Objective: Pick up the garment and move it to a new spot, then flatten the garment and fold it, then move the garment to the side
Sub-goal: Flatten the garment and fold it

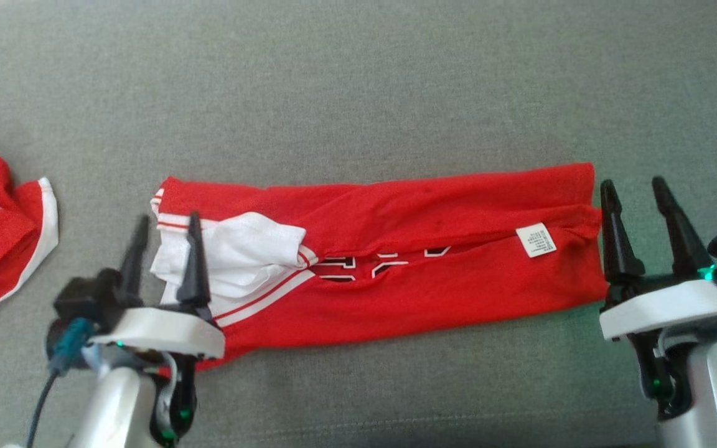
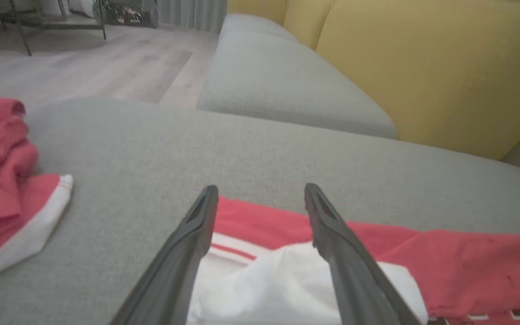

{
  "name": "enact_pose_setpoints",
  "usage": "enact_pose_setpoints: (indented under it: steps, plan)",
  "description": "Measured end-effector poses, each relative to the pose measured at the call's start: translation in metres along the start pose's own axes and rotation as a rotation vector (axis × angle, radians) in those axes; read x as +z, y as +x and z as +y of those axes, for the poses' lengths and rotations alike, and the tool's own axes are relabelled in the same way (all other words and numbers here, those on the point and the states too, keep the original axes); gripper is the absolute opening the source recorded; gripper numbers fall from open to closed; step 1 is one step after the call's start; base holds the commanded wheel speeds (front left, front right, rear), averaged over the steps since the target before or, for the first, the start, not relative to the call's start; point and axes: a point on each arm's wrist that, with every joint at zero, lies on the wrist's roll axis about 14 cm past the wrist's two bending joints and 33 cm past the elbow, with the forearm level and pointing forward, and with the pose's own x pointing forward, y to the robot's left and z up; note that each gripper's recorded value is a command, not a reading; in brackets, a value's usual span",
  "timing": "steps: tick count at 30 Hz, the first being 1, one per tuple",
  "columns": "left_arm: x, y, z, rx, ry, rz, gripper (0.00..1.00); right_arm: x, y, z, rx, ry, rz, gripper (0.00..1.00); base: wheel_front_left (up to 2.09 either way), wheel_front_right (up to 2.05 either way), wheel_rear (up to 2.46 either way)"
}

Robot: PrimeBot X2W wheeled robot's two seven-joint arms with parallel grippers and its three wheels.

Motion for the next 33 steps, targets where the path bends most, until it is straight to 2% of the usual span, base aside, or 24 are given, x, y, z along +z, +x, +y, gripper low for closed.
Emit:
enact_pose_setpoints:
  steps: [4, 8, 17, 33]
  plan:
    - [0.034, 0.0, -0.005, -0.008, 0.026, -0.11, 1.0, 0.03, -0.003, 0.01, 0.024, -0.048, -0.107, 1.0, 0.0, 0.0, 0.0]
    - [0.048, -0.009, -0.005, 0.0, 0.048, -0.153, 1.0, 0.047, -0.01, 0.02, 0.049, -0.07, -0.16, 1.0, 0.0, 0.0, 0.0]
    - [0.048, -0.032, 0.001, 0.02, 0.083, -0.145, 1.0, 0.039, -0.034, 0.03, 0.064, -0.067, -0.129, 1.0, 0.0, 0.0, 0.0]
    - [0.045, -0.037, 0.0, 0.023, 0.085, -0.125, 1.0, 0.038, -0.033, 0.033, 0.069, -0.065, -0.117, 1.0, 0.0, 0.0, 0.0]
